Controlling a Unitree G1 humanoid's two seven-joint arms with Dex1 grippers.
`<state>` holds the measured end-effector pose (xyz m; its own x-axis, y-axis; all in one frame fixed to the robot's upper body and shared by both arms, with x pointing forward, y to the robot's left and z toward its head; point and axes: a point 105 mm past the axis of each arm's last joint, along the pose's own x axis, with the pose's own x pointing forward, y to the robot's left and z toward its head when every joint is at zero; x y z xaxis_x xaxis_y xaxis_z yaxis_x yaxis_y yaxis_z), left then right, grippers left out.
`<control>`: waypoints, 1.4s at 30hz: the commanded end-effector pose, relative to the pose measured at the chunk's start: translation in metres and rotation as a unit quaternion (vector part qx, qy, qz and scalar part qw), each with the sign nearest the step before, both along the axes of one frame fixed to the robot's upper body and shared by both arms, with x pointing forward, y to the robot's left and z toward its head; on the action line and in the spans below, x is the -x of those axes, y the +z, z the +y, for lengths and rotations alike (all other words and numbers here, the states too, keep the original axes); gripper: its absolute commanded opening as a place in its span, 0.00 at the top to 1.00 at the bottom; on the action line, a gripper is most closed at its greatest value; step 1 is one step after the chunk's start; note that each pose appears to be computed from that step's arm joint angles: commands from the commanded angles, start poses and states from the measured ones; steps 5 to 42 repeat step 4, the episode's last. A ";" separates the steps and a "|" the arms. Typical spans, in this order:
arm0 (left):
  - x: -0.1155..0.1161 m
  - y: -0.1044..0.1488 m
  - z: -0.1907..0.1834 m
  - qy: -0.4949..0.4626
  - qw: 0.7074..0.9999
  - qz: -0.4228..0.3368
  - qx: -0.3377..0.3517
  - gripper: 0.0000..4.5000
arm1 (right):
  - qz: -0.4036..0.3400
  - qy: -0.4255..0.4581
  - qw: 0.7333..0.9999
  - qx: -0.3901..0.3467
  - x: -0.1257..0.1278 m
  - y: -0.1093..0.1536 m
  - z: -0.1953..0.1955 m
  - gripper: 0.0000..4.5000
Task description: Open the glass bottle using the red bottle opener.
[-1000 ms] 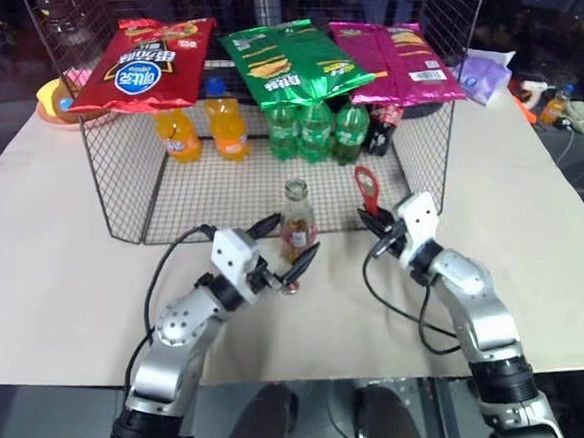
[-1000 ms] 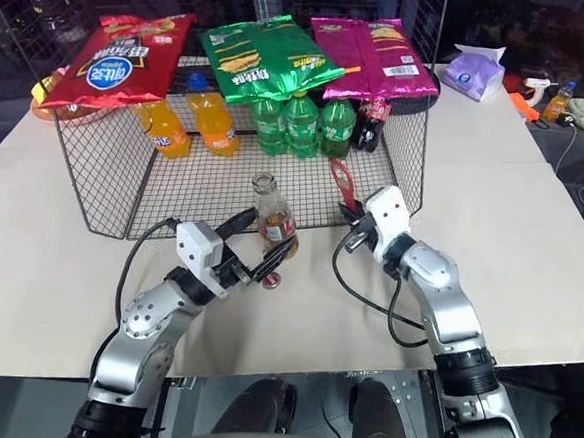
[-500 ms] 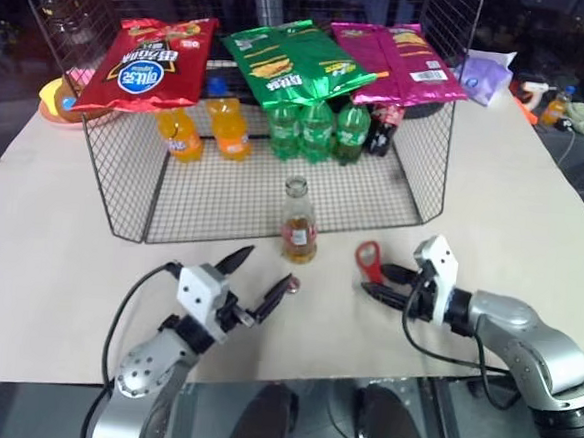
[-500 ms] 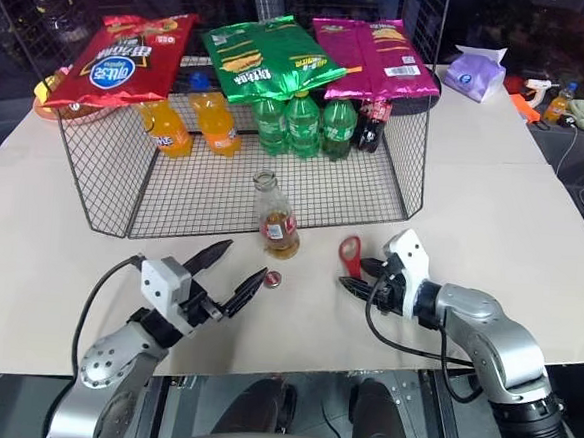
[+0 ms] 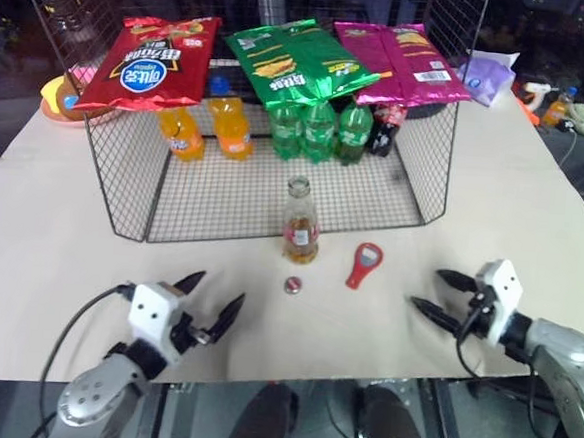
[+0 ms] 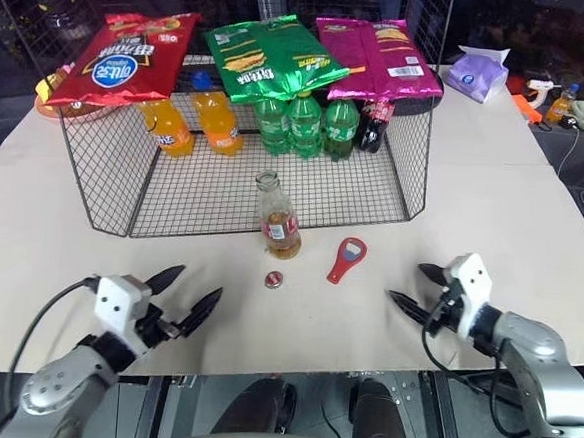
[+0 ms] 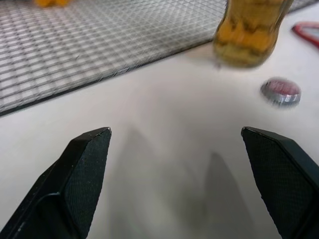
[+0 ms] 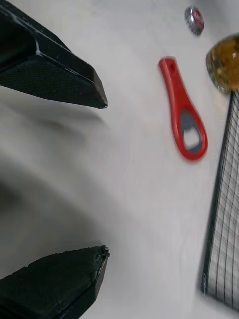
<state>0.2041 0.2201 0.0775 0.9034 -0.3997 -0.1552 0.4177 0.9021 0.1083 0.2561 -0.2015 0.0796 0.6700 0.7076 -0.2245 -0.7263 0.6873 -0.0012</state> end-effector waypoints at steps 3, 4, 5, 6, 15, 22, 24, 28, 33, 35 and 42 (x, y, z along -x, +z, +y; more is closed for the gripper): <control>-0.002 0.014 0.016 -0.011 1.000 -0.017 -0.023 0.05 | -0.052 0.027 0.998 0.003 0.001 0.015 -0.018 0.01; -0.003 0.013 0.017 -0.013 0.999 -0.015 -0.027 0.05 | -0.052 0.024 0.998 0.006 0.000 0.013 -0.021 0.01; -0.003 0.013 0.017 -0.013 0.999 -0.015 -0.027 0.05 | -0.052 0.024 0.998 0.006 0.000 0.013 -0.021 0.01; -0.003 0.013 0.017 -0.013 0.999 -0.015 -0.027 0.05 | -0.052 0.024 0.998 0.006 0.000 0.013 -0.021 0.01; -0.003 0.013 0.017 -0.013 0.999 -0.015 -0.027 0.05 | -0.052 0.024 0.998 0.006 0.000 0.013 -0.021 0.01; -0.003 0.013 0.017 -0.013 0.999 -0.015 -0.027 0.05 | -0.052 0.024 0.998 0.006 0.000 0.013 -0.021 0.01; -0.003 0.013 0.017 -0.013 0.999 -0.015 -0.027 0.05 | -0.052 0.024 0.998 0.006 0.000 0.013 -0.021 0.01; -0.003 0.013 0.017 -0.013 0.999 -0.015 -0.027 0.05 | -0.052 0.024 0.998 0.006 0.000 0.013 -0.021 0.01; -0.003 0.013 0.017 -0.013 0.999 -0.015 -0.027 0.05 | -0.052 0.024 0.998 0.006 0.000 0.013 -0.021 0.01; -0.003 0.013 0.017 -0.013 0.999 -0.015 -0.027 0.05 | -0.052 0.024 0.998 0.006 0.000 0.013 -0.021 0.01; -0.003 0.013 0.017 -0.013 0.999 -0.015 -0.027 0.05 | -0.052 0.024 0.998 0.006 0.000 0.013 -0.021 0.01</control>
